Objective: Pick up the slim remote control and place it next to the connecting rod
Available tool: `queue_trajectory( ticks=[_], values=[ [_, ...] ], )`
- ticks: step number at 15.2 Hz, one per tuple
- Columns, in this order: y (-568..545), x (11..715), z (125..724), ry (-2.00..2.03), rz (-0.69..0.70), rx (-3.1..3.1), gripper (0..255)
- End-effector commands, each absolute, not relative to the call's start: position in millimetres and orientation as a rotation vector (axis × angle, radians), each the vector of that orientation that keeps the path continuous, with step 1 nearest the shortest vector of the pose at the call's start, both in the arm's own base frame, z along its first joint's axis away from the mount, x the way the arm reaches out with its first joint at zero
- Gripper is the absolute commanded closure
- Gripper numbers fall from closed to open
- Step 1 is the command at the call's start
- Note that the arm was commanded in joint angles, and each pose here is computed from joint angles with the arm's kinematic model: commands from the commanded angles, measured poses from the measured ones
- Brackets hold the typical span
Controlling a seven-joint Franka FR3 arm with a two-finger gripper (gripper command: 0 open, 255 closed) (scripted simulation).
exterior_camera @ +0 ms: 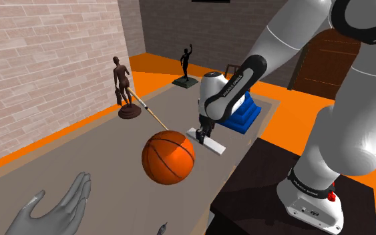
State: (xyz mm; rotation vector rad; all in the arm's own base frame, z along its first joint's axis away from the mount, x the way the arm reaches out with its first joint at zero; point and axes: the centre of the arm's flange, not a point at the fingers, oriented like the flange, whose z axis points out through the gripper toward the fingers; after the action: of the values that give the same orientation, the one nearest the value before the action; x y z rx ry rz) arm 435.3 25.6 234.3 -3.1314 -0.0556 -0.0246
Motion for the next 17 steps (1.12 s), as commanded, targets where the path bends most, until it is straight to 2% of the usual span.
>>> queue_trajectory(
  ticks=[1,17],
  values=[
    [52,443,234,-0.053,-0.025,-3.131,255],
    [255,503,234,-0.053,-0.025,-3.131,255]
  ],
)
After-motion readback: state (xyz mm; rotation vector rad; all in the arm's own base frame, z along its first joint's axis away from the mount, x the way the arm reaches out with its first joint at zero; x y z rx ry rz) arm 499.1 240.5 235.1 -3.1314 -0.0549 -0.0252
